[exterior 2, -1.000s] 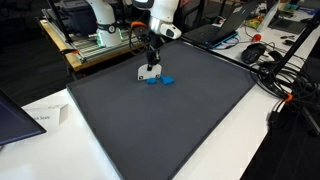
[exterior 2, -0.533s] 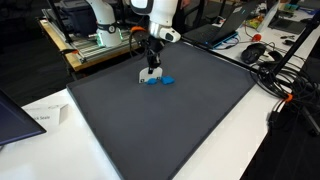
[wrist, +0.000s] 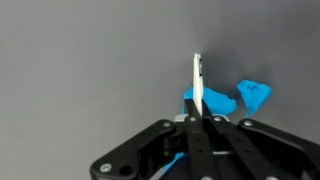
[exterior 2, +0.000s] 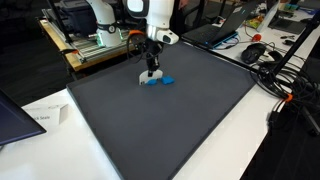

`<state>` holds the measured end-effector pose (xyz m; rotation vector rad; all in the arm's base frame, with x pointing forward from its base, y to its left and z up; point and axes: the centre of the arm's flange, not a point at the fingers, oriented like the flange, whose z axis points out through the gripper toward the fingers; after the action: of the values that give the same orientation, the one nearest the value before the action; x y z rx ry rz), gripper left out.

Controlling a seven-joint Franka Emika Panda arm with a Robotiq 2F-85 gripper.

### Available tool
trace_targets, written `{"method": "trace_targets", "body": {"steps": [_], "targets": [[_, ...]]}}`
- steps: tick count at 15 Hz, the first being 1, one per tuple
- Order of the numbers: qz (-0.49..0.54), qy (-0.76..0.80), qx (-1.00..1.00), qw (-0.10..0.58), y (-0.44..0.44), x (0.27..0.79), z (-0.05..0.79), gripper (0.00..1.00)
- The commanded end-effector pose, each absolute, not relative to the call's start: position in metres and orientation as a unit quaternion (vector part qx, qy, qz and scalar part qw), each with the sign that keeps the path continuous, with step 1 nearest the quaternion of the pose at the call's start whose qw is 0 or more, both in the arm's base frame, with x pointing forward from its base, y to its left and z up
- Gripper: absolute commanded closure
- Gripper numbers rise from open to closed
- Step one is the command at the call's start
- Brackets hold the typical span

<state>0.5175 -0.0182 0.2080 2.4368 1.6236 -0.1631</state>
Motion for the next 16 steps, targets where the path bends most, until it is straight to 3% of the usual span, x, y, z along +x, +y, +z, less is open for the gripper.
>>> {"method": "trace_targets", "body": {"steps": [1, 16], "targets": [[-0.062, 0.554, 0.826, 0.088, -0.048, 0.508, 0.171, 0.99], [-0.077, 0.541, 0.831, 0.105, -0.139, 0.482, 0.217, 0.99]]}}
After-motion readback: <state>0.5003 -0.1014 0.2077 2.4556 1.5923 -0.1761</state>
